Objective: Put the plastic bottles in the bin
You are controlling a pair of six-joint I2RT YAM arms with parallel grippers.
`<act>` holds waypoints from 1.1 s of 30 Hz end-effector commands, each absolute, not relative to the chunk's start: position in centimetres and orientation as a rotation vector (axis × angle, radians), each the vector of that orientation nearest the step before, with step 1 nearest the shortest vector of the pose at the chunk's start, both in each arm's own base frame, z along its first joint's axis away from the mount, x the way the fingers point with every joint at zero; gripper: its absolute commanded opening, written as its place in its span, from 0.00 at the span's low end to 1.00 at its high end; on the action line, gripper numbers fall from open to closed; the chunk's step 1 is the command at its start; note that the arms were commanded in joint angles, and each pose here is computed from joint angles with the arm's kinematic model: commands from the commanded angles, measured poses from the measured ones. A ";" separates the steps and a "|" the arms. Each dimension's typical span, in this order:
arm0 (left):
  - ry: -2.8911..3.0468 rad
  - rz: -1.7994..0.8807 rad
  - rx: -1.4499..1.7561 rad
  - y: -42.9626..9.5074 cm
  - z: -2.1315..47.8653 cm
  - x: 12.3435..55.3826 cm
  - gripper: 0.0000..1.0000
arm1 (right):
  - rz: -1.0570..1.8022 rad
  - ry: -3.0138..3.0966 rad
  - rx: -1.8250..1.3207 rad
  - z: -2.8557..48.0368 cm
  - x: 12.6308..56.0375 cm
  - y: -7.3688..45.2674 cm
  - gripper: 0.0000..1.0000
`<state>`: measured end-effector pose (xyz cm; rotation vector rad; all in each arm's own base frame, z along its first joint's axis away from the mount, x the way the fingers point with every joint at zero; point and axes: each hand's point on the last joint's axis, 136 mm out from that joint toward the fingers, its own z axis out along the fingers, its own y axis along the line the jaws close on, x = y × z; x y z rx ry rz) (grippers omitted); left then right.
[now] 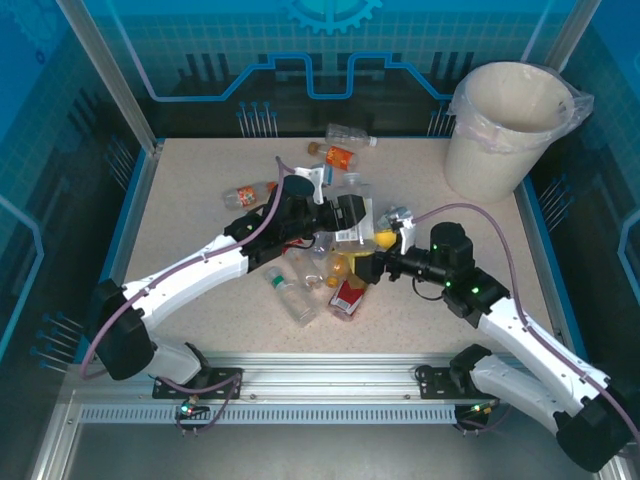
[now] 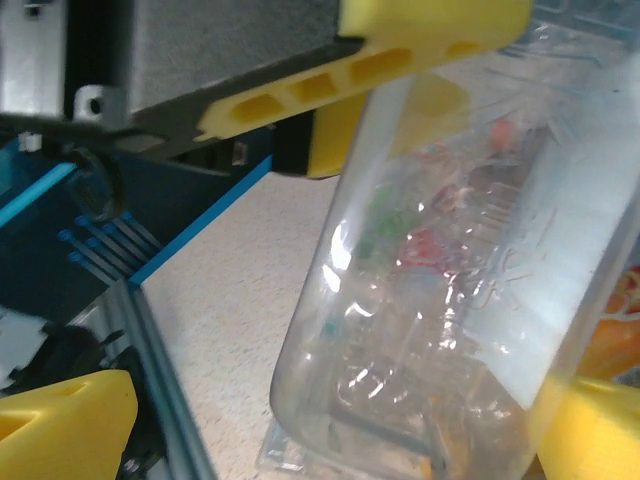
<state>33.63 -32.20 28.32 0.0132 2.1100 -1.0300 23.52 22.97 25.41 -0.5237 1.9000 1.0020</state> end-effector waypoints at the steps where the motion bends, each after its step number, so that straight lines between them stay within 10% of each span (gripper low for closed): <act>1: 2.023 -1.085 -0.017 -32.8 30.8 34.2 0.62 | 0.887 1.791 -0.408 28.1 26.2 22.8 1.00; 22: 2.043 -1.081 -0.025 -33.1 30.3 34.6 0.67 | 0.832 1.908 -0.341 25.6 28.3 22.9 0.55; 33: 2.004 -1.135 -0.036 -31.3 32.1 35.1 0.96 | 0.827 1.945 -0.237 24.6 29.3 20.0 0.48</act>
